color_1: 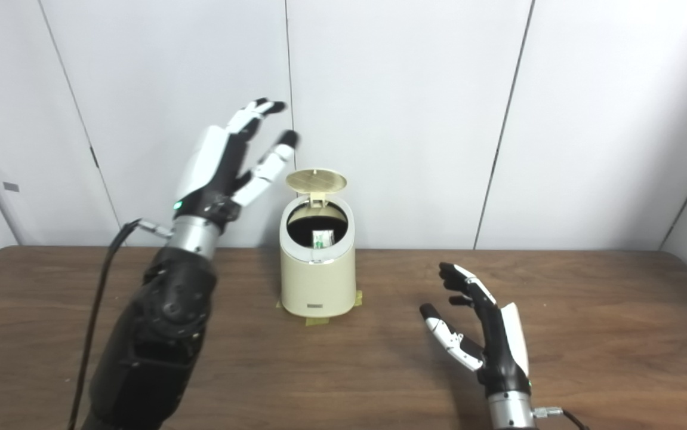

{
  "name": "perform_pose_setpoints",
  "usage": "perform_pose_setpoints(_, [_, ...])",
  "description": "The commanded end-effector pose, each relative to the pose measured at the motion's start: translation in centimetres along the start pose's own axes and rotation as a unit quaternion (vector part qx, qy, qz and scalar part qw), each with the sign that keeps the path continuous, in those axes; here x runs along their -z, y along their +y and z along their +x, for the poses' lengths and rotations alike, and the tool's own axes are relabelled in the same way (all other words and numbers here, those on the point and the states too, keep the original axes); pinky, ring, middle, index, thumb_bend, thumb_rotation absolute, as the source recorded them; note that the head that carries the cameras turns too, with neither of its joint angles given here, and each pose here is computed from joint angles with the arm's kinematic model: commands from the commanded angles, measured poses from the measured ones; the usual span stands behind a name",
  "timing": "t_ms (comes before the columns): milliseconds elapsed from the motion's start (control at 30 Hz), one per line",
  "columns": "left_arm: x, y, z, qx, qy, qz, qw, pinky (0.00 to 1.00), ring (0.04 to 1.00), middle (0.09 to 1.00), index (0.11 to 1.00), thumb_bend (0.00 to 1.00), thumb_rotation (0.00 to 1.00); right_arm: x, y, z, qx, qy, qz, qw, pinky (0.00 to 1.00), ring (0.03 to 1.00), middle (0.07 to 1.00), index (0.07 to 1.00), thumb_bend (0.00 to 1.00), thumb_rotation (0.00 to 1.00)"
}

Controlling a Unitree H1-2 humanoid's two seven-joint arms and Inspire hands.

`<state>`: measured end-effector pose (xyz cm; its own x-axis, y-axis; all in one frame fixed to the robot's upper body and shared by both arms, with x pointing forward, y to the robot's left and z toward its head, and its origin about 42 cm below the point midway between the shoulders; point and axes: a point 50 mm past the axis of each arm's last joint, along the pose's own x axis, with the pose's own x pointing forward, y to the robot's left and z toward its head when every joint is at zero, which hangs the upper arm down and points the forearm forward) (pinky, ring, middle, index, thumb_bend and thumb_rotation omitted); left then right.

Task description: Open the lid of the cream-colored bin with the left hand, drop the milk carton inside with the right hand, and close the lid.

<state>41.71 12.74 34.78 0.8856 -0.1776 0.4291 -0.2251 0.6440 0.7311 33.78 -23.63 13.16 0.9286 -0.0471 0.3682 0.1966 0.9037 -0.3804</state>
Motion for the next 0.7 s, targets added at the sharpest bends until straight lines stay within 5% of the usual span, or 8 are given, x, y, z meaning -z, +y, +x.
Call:
perform_pose_setpoints(0, [-1.6, 1.8, 2.2, -0.028, -0.015, 0.052, 0.998, 0.99, 1.0, 0.936, 0.887, 0.64, 0.91, 0.8, 0.6, -1.5, -0.003, 0.006, 0.005, 1.0, 0.67, 0.757, 0.779, 0.782, 0.27, 0.53])
perform_pose_setpoints(267, [-2.0, 0.1, 4.7, 0.025, 0.016, 0.161, 0.987, 1.0, 1.0, 0.88, 0.867, 0.81, 0.98, 0.9, 0.8, -1.6, -0.011, 0.009, 0.0, 1.0, 0.66, 0.756, 0.779, 0.784, 0.28, 0.54])
perform_pose_setpoints(667, [-0.2, -2.0, 5.5, 0.074, 0.063, 0.202, 0.975, 1.0, 1.0, 0.888, 0.847, 0.93, 0.94, 0.9, 1.0, -1.9, -0.013, 0.016, 0.018, 1.0, 0.66, 0.756, 0.779, 0.787, 0.29, 0.55])
